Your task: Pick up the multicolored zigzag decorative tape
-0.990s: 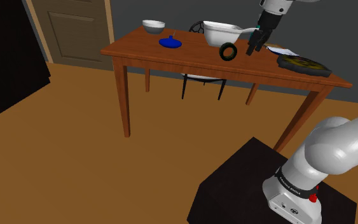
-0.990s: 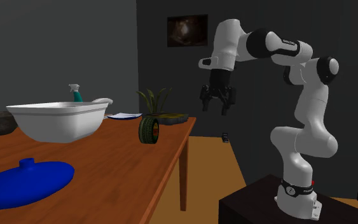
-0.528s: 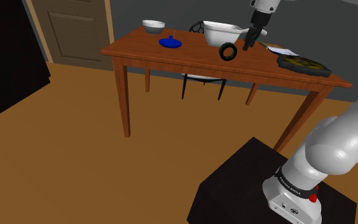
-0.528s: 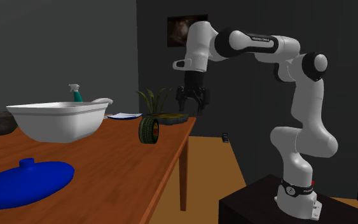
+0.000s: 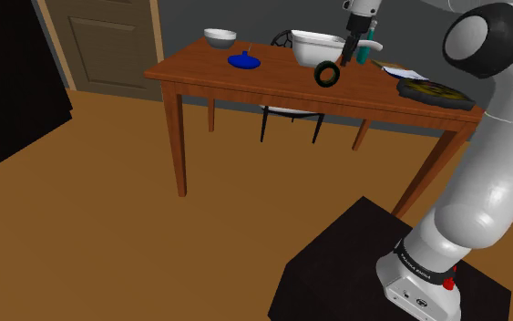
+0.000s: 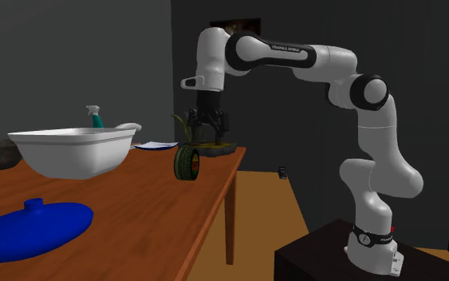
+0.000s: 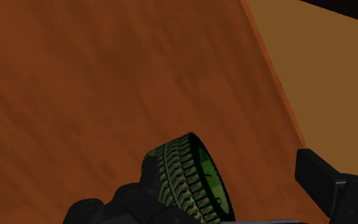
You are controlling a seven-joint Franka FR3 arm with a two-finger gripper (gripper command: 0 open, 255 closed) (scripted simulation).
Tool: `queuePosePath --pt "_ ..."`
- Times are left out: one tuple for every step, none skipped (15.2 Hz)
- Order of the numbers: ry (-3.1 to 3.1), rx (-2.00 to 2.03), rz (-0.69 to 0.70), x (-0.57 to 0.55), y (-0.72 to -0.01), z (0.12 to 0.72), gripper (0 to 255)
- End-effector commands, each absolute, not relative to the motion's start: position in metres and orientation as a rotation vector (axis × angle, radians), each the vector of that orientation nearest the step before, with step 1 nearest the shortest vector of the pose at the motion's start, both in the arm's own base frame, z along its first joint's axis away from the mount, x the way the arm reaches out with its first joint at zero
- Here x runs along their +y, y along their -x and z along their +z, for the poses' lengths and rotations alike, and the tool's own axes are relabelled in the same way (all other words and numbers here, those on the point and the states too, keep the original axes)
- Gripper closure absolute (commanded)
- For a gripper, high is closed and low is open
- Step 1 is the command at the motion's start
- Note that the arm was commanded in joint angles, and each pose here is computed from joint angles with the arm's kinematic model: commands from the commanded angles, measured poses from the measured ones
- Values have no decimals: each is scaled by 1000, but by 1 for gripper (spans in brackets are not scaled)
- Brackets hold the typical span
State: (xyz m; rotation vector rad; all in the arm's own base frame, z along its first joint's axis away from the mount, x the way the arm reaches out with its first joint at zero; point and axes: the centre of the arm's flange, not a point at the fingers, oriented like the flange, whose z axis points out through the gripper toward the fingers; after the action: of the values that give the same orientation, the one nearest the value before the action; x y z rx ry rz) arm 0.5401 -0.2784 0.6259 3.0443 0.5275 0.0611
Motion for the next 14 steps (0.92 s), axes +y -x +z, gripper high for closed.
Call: queuePosePath --pt "-3035 594 40 -296 -565 621 0" --pt "-3031 622 30 -303 -577 620 0" --pt "-3029 635 25 -306 -582 619 0" --pt "-3029 635 25 -306 -582 614 0" --pt "-3029 635 25 -306 -582 609 0" --pt "-3029 635 25 -306 -582 603 0" --pt "-3029 635 25 -306 -582 598 0" --pt "-3029 635 25 -306 -582 593 0" --pt "-3029 635 25 -306 -582 587 0" --pt "-3029 635 25 -306 -582 582 0" --pt "-3029 635 25 -306 -582 579 0" --pt "-3029 635 25 -306 -582 579 0" --pt "-3029 635 25 -305 -582 579 255" --pt "-3029 635 25 -305 -582 579 255"
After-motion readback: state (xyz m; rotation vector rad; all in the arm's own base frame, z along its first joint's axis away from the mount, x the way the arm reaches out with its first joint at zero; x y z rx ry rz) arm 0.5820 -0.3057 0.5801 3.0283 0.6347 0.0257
